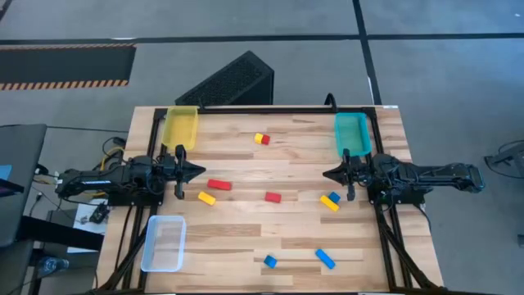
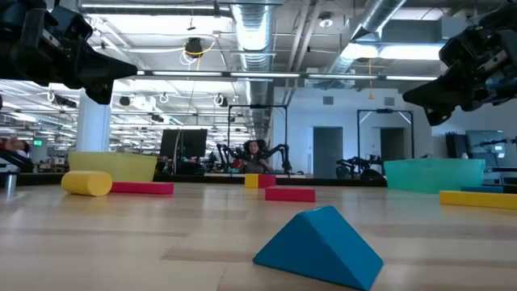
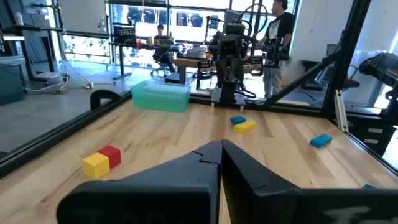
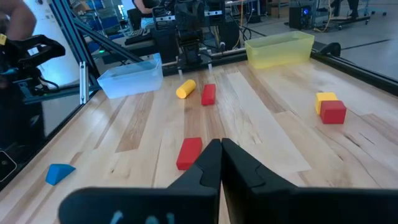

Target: Sort & place blocks by color

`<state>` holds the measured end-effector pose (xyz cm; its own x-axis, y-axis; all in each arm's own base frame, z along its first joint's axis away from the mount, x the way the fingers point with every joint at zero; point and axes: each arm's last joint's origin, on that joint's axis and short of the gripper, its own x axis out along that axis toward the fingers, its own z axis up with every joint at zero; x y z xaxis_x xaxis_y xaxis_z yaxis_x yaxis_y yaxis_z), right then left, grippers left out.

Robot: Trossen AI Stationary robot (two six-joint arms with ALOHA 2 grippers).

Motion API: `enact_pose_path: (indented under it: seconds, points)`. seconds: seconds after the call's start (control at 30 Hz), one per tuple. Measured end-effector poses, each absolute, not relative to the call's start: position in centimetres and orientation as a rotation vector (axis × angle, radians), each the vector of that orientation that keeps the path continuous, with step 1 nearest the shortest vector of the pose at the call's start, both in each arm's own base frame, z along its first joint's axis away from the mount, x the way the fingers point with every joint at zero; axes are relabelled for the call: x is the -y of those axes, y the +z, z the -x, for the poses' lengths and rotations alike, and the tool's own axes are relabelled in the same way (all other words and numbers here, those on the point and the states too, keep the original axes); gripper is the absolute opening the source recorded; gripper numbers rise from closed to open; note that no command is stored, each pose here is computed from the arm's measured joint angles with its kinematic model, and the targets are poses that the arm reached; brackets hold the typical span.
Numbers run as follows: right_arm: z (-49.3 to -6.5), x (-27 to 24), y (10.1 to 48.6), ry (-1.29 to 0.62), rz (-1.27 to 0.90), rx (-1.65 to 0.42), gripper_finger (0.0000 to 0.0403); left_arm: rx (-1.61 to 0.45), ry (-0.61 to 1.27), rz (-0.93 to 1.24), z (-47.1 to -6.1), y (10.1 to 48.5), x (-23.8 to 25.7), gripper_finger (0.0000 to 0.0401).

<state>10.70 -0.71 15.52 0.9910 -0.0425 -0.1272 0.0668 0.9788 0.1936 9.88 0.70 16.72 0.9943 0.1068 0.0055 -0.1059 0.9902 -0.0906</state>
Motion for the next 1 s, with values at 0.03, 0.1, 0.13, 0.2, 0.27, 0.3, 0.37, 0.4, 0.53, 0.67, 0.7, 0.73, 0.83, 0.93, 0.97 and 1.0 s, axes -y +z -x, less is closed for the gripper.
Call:
enact_pose_path:
  seconds: [0.03, 0.1, 0.13, 0.2, 0.27, 0.3, 0.37, 0.4, 0.53, 0.67, 0.7, 0.73, 0.83, 0.93, 0.97, 1.0]
  points:
    - [-10.7, 0.7, 15.51, -0.055, -0.199, -0.123, 0.0029, 0.01, 0.106, 0.091, -9.88, 16.71, -0.7, 0.0]
    - [-10.7, 0.71, 15.51, -0.055, -0.199, -0.123, 0.0029, 0.01, 0.107, 0.091, -9.89, 16.71, -0.7, 0.0]
    - [-10.7, 0.71, 15.51, -0.055, -0.199, -0.123, 0.0029, 0.01, 0.107, 0.091, -9.89, 16.71, -0.7, 0.0]
    - [-10.7, 0.71, 15.51, -0.055, -0.199, -0.123, 0.0029, 0.011, 0.107, 0.091, -9.88, 16.72, -0.7, 0.0]
    - [-10.7, 0.71, 15.51, -0.055, -0.199, -0.123, 0.0028, 0.01, 0.107, 0.091, -9.88, 16.71, -0.7, 0.0]
    - [-10.7, 0.71, 15.52, -0.055, -0.199, -0.123, 0.0028, 0.01, 0.107, 0.091, -9.88, 16.71, -0.7, 0.0]
    - [-10.7, 0.71, 15.52, -0.055, -0.199, -0.123, 0.0029, 0.01, 0.107, 0.091, -9.88, 16.72, -0.7, 0.0]
    - [-10.7, 0.71, 15.52, -0.055, -0.199, -0.123, 0.0029, 0.01, 0.106, 0.09, -9.89, 16.71, -0.7, 0.0]
    - [-10.7, 0.71, 15.52, -0.055, -0.199, -0.123, 0.0029, 0.01, 0.106, 0.091, -9.88, 16.72, -0.7, 0.0]
    - [-10.7, 0.71, 15.51, -0.055, -0.199, -0.123, 0.0029, 0.019, 0.123, 0.144, -9.88, 16.75, -0.75, 0.0]
    - [-10.7, 0.71, 15.52, -0.055, -0.199, -0.123, 0.0029, 0.021, 0.122, 0.189, -9.88, 16.75, -0.75, 0.0]
    - [-10.7, 0.71, 15.52, -0.055, -0.199, -0.123, 0.0029, 0.024, 0.121, 0.234, -9.88, 16.75, -0.74, 0.0]
    - [-10.7, 0.71, 15.52, -0.055, -0.199, -0.123, 0.0029, 0.034, 0.12, 0.368, -9.88, 16.77, -0.75, 0.0]
    - [-10.7, 0.71, 15.52, -0.055, -0.189, -0.123, 0.0027, 0.042, 0.119, 0.478, -9.88, 16.78, -0.75, 0.0]
    - [-10.7, 0.72, 15.53, -0.057, -0.14, -0.123, 0.0027, 0.046, 0.128, 0.5, -9.88, 16.78, -0.78, 0.0]
    - [-10.7, 0.78, 15.52, -0.065, -0.053, -0.126, 0.0027, 0.053, 0.15, 0.513, -9.87, 16.79, -0.84, 0.0]
